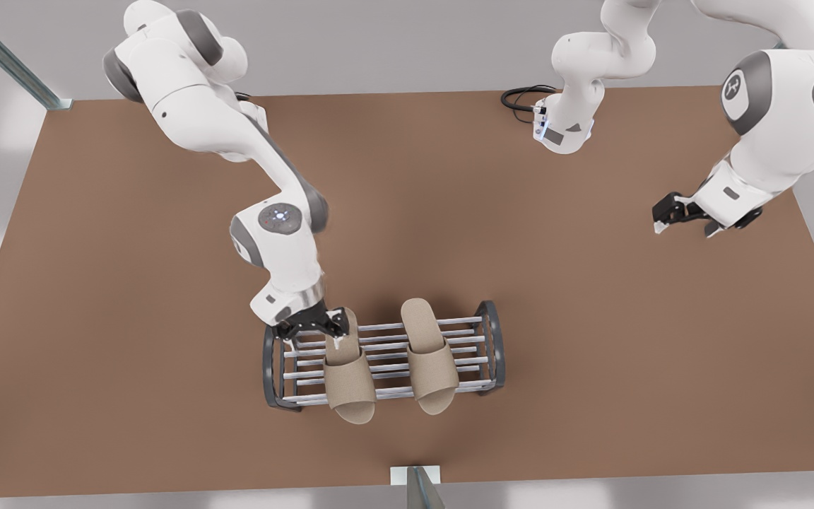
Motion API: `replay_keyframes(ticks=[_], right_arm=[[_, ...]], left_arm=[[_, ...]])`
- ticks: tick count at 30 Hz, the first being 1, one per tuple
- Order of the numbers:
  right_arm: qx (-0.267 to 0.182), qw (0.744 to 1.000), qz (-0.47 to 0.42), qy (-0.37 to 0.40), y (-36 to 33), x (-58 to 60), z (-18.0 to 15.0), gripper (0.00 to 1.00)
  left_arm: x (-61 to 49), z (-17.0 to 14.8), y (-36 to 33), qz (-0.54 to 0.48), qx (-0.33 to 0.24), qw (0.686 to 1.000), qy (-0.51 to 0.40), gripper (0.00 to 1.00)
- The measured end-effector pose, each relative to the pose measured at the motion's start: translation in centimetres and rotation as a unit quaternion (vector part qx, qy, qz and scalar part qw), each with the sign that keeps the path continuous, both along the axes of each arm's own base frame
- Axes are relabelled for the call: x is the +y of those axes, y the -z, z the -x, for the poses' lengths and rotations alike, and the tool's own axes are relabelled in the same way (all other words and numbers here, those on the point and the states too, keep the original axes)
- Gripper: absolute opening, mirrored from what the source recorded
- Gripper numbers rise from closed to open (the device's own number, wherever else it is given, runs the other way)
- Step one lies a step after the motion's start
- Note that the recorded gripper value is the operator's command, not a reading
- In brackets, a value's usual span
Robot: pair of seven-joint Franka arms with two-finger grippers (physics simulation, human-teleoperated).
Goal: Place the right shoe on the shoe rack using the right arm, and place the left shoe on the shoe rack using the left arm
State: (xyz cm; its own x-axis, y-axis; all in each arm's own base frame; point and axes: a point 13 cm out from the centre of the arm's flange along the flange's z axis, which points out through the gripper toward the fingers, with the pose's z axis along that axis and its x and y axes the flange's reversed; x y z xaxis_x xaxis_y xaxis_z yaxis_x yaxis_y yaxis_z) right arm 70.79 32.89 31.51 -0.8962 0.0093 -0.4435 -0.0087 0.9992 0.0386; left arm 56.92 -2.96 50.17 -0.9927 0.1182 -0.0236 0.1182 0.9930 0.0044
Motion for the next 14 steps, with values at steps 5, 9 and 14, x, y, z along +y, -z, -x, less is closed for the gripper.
replay_keyframes(ticks=[5,9,14], right_arm=[[0.049,0.996,-0.032,0.070,-5.6,-10.6,0.7,1.00],[0.099,0.983,-0.012,0.152,-8.1,-25.2,1.5,1.00],[0.132,0.955,0.020,0.264,-16.0,-37.0,7.4,1.00]], left_arm=[[-0.7,-0.5,-0.3,0.010,-0.006,1.000,0.001,1.00],[-1.6,-1.5,1.5,0.017,0.001,1.000,0.002,1.00],[-11.7,-4.9,7.7,0.023,0.019,0.997,0.071,1.00]])
